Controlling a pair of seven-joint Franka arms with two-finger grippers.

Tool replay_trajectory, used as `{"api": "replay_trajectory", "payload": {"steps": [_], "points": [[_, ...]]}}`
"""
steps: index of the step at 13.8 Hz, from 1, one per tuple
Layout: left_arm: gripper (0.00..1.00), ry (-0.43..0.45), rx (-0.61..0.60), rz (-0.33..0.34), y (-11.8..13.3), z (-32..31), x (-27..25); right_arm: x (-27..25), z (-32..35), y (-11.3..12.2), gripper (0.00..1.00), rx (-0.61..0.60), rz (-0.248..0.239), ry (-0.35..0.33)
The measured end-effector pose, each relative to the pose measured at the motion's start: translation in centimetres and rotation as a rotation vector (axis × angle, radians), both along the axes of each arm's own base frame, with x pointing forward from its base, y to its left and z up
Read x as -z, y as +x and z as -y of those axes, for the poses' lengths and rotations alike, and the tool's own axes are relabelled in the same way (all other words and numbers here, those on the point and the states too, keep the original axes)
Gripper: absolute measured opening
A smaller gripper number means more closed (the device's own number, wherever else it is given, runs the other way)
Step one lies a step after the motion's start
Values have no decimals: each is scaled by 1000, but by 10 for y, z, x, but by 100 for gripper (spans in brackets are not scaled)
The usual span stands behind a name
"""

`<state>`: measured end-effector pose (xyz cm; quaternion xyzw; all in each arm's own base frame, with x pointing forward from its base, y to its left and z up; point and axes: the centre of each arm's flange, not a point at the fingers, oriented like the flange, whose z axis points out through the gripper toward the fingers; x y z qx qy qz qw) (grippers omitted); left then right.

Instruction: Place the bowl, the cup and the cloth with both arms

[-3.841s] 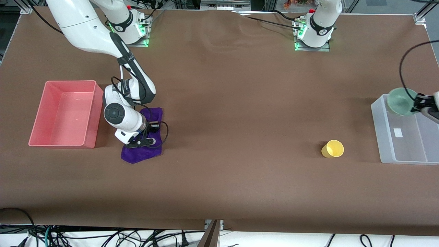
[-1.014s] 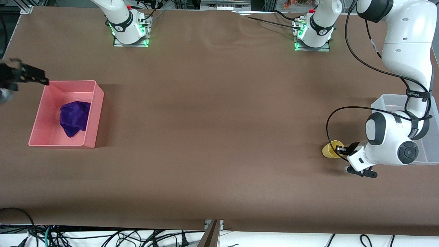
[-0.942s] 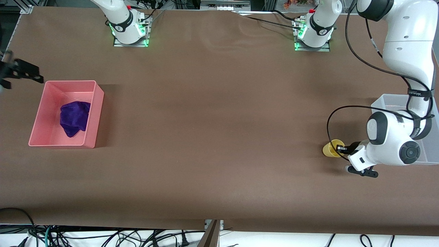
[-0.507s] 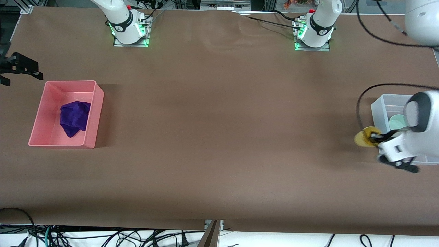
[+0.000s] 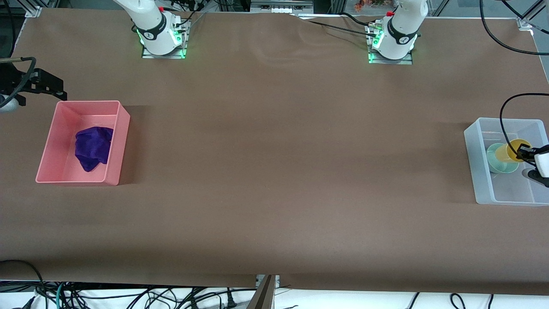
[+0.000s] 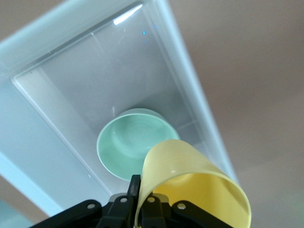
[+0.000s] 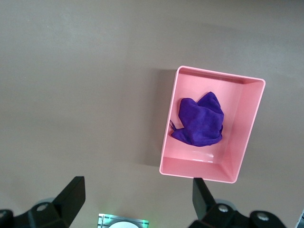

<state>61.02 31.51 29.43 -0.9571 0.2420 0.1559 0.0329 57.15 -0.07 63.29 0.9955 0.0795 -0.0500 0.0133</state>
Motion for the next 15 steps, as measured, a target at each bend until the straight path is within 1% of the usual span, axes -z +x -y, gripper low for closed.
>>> {"api": "replay_trajectory", "payload": {"steps": [3, 4, 5, 7, 8, 9, 10, 11, 13, 15], "points": [[4, -22, 50, 45, -25, -30, 37, 5, 1, 3, 100, 6, -5, -2], [10, -27, 59, 48, -29, -34, 41, 6, 2, 4, 100, 7, -7, -2], [18, -28, 60, 49, -30, -36, 41, 7, 2, 5, 100, 7, -7, -3], [40, -28, 74, 62, -26, -33, 33, 7, 2, 5, 100, 7, -6, -3], [48, -31, 87, 74, -21, -25, 22, 7, 2, 5, 100, 7, -6, -3], [60, -38, 106, 82, -13, -11, 6, 7, 1, 5, 100, 7, -6, -3], [68, -48, 126, 87, -5, 11, -17, 7, 1, 5, 100, 7, -6, -3], [80, -56, 135, 91, 4, 39, -44, 7, 1, 5, 100, 6, -6, -3], [99, -57, 99, 88, 13, 106, -97, 7, 1, 5, 100, 6, -6, -3], [100, -44, 34, 75, 16, 174, -136, 8, 1, 6, 100, 5, -8, -3]]}}
